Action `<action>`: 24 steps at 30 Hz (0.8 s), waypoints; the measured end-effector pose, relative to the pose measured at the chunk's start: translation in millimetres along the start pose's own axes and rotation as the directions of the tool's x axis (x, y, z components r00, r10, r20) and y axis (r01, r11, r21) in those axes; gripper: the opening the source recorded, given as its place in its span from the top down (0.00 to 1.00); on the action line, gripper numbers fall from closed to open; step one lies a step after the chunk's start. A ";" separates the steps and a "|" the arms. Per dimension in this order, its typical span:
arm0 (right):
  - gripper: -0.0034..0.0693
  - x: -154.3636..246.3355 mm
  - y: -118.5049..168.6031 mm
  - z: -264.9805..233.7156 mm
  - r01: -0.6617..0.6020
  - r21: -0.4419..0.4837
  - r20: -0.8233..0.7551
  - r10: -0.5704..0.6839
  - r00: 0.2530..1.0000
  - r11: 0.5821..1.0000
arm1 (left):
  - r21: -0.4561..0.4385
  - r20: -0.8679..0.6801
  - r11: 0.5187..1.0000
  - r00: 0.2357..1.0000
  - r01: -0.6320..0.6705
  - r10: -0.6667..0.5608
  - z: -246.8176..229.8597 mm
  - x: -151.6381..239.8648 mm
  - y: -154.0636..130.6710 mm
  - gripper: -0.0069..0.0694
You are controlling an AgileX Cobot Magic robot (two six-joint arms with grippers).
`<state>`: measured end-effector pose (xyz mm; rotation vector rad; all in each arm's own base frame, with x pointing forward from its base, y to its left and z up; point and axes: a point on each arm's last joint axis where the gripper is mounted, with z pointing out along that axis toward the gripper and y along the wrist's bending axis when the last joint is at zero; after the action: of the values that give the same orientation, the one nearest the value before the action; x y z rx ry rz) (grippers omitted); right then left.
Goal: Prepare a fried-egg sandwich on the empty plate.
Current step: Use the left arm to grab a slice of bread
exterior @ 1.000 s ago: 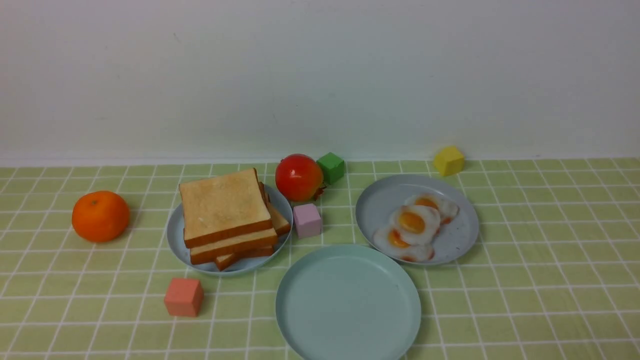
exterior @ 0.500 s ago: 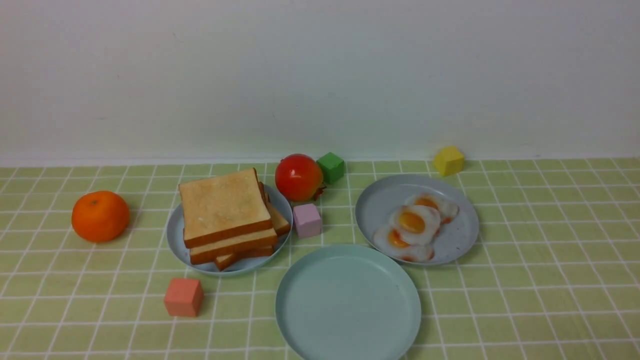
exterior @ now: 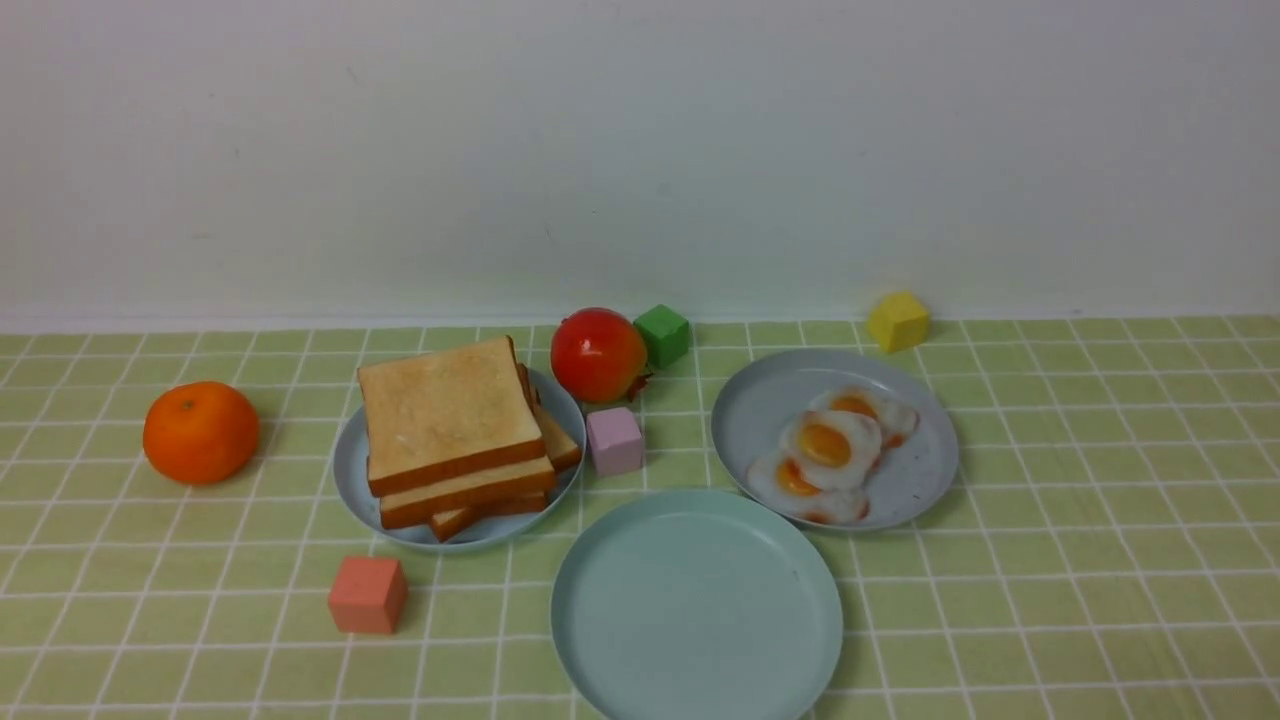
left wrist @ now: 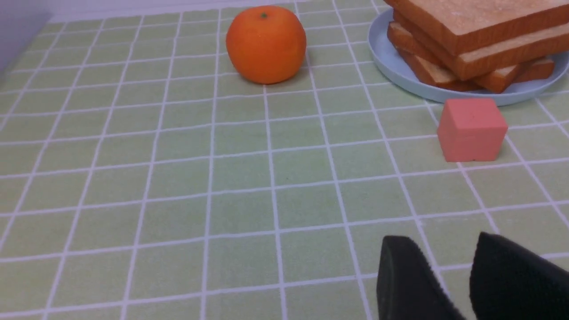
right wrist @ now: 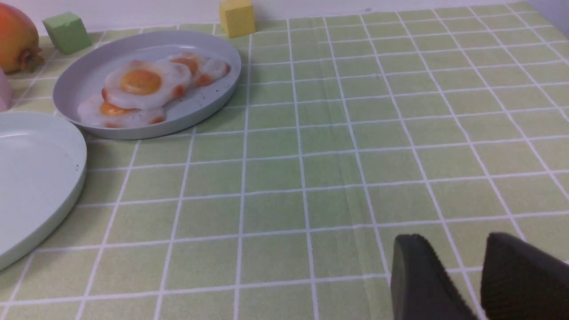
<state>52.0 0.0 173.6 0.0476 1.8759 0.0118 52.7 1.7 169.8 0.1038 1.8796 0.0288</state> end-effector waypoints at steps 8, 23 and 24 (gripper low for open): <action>0.62 -9.0 -0.5 0.6 0.000 0.004 0.126 0.000 0.992 1.000 | 0.011 0.205 0.997 0.976 -0.073 0.070 -1.9 -18.5 -2.3 0.60; 0.62 -40.9 -1.4 -9.7 -0.033 -0.001 0.477 0.030 0.878 0.999 | 0.104 0.543 0.993 0.840 -0.060 -0.006 -15.1 -48.9 -10.9 0.60; 0.62 -43.8 -1.7 -11.4 -0.063 -0.017 0.510 0.063 0.858 0.998 | 0.144 0.567 0.990 0.821 -0.011 -0.073 -17.1 -51.7 -11.3 0.60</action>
<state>54.2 -3.2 218.8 0.1021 1.3386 0.0403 51.5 -13.5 223.3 0.1598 1.2737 -0.1458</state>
